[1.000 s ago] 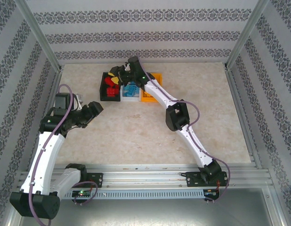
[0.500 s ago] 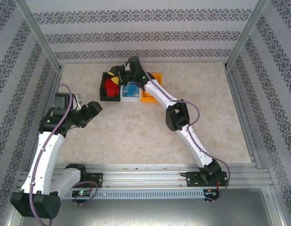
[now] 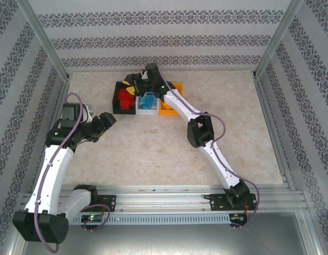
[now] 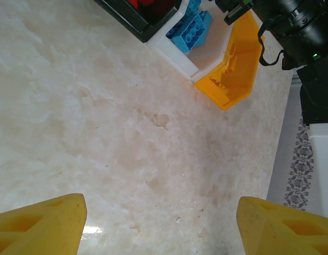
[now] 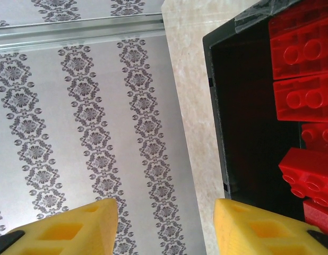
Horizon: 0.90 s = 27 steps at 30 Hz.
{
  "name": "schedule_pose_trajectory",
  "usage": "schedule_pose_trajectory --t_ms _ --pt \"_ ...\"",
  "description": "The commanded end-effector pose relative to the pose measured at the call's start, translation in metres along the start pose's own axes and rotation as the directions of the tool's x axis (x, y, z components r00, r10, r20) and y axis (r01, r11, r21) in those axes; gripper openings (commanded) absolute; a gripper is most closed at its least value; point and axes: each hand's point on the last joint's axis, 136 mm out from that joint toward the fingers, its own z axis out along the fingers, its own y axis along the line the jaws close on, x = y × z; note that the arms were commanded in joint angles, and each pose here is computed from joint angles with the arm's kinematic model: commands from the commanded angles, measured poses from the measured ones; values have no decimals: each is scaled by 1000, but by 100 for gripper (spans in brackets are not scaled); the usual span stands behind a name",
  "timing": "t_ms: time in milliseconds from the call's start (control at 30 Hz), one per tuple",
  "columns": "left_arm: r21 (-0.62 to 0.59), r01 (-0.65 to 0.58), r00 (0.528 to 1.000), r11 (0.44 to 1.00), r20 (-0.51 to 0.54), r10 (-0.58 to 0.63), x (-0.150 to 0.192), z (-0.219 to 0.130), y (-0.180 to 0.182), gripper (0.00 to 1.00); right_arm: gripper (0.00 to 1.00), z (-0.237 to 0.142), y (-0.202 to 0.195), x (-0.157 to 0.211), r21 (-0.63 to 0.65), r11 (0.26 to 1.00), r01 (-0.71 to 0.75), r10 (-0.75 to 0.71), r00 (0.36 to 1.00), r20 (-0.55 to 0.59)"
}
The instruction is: Sort the legos into containers by color
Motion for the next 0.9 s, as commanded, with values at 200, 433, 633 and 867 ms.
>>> schedule_pose_trajectory --t_ms 200,433,633,867 --pt "73 24 999 997 23 -26 -18 4 -18 75 53 -56 90 14 -90 982 163 -164 986 -8" --pt "93 53 998 994 11 -54 -25 14 -25 75 57 -94 114 24 -62 961 271 -273 962 -21" --pt "85 59 998 995 7 -60 -31 18 -26 77 65 -130 126 31 -9 930 367 -367 930 -26" --pt "75 56 998 996 13 -58 -41 22 -31 90 87 -170 129 29 60 894 445 -445 896 -15"
